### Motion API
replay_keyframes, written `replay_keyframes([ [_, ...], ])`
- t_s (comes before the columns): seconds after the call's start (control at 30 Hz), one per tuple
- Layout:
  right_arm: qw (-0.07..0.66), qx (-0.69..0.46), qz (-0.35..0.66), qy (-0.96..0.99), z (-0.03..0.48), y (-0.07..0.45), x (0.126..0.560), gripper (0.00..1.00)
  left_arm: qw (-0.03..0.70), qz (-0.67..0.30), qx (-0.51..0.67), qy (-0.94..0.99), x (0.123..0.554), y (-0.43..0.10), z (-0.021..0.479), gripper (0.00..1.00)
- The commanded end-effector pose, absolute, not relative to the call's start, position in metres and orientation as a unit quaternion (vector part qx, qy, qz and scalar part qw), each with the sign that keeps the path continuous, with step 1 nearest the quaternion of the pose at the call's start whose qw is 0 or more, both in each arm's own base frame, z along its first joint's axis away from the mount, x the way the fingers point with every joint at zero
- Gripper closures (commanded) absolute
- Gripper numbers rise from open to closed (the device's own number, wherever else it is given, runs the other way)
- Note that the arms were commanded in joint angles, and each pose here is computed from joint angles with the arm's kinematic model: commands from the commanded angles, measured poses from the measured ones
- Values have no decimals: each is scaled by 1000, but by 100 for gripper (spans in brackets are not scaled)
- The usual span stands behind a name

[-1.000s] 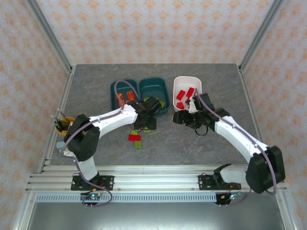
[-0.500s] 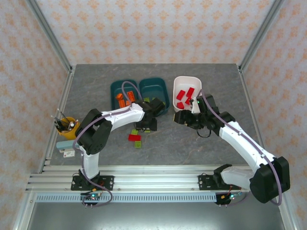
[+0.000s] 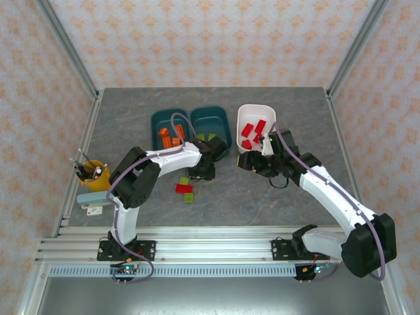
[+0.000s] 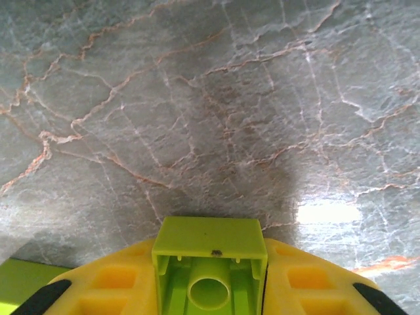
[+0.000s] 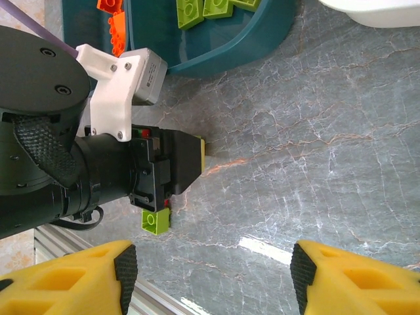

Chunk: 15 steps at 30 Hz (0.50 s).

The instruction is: Sort the legos into containers by color

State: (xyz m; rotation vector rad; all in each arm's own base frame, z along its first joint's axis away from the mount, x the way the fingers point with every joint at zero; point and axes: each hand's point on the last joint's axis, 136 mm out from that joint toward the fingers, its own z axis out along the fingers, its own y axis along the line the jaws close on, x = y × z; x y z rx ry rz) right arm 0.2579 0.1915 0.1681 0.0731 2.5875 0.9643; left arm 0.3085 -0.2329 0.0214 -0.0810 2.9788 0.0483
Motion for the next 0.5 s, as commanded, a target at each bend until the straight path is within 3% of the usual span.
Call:
replay_keyframes([
  [0.0,195,18,349,916,178,194,258,35,109,22,-42,993,314,-225,55,72],
  [0.23,242,29,371,896,210,200,280,36,152,-18,-62,986,326,-224,132,73],
  [0.47,313,79,404,856,237,207,324,37,171,-90,-101,976,406,-239,150,72],
])
